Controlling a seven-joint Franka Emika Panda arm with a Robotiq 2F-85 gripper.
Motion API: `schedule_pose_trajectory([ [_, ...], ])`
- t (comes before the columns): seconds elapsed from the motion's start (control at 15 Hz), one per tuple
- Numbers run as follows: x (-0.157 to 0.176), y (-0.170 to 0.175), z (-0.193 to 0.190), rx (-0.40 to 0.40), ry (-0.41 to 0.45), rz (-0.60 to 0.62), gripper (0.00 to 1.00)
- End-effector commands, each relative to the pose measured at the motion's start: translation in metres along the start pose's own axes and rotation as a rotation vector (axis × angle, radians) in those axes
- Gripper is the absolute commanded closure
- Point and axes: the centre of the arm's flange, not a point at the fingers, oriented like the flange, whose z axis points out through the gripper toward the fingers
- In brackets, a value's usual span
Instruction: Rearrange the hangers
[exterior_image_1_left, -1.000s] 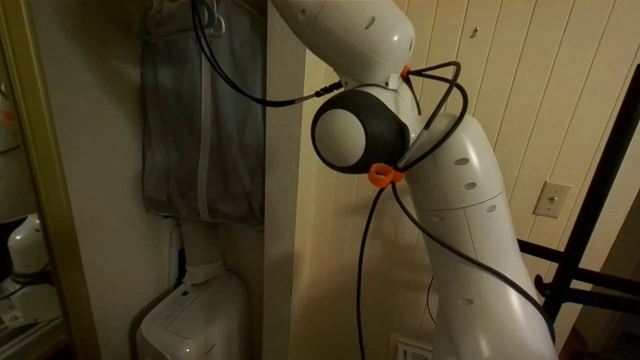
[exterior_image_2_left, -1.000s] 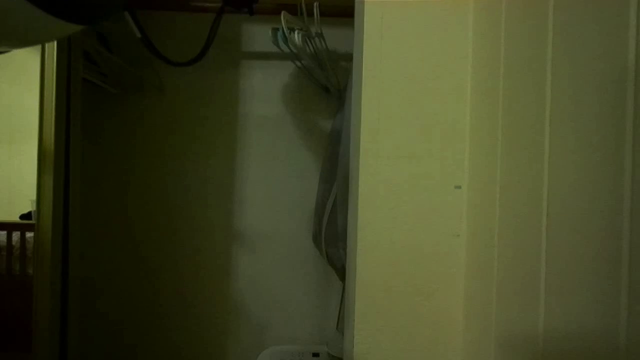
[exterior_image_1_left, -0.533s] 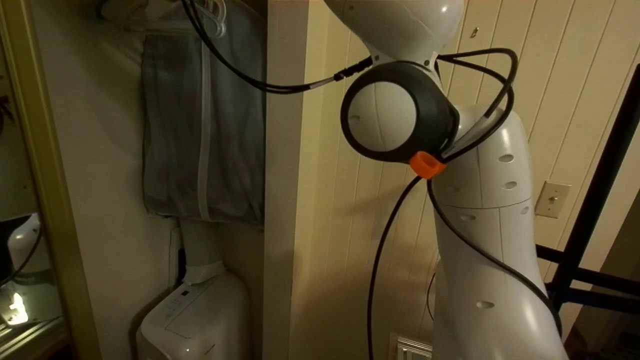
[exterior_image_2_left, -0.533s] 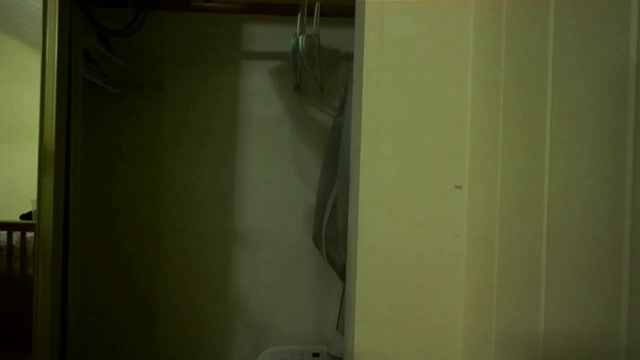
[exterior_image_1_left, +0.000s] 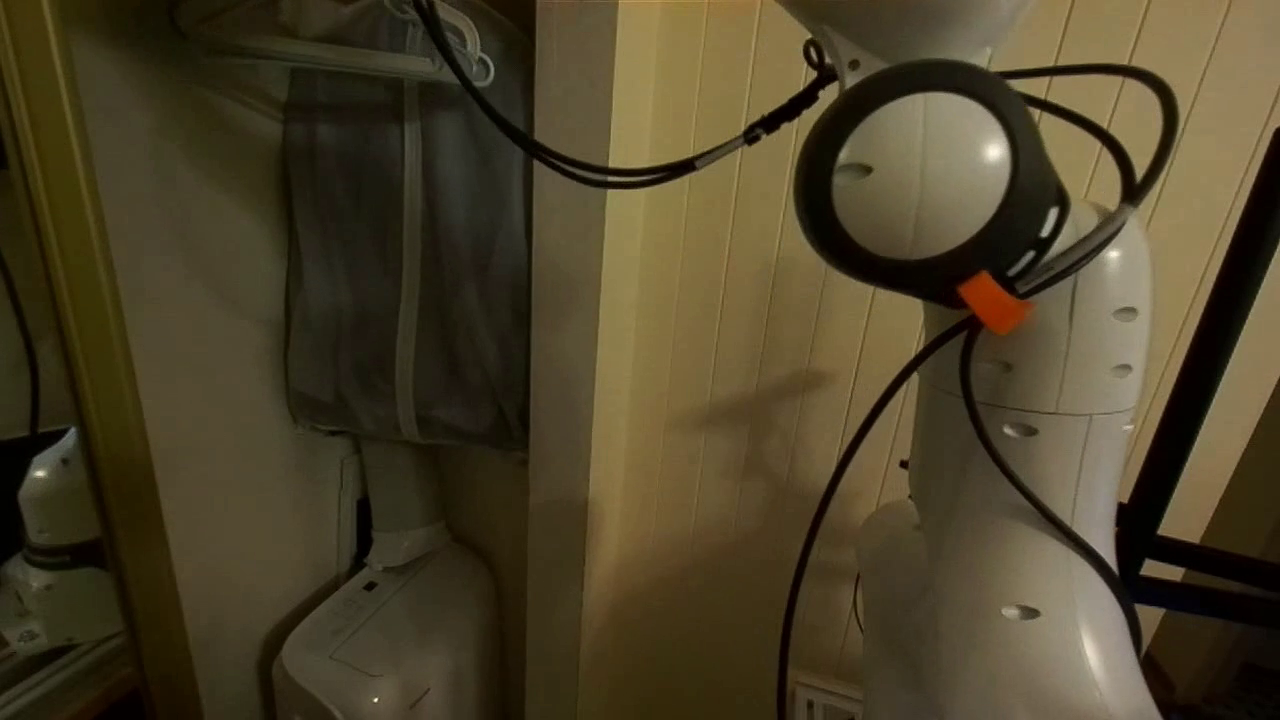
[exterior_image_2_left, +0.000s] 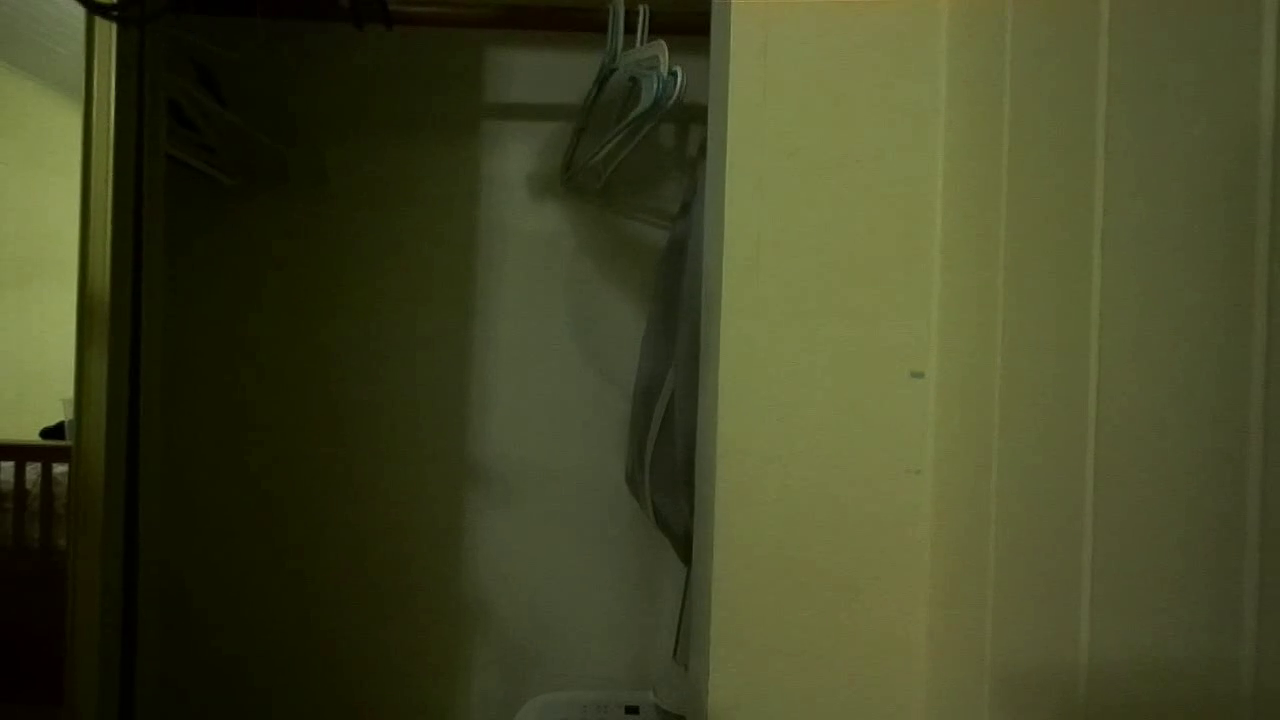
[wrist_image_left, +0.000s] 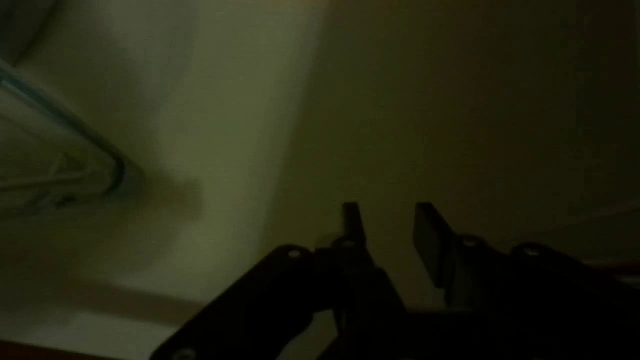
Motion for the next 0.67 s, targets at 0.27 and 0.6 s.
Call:
schedule_pose_trajectory([
  [0.27, -0.112, -0.063, -0.016, 0.252, -0.350, 0.031, 0.06],
  [0.6, -0.177, -0.087, -0.010, 0.244, -0.663, 0.043, 0.01],
])
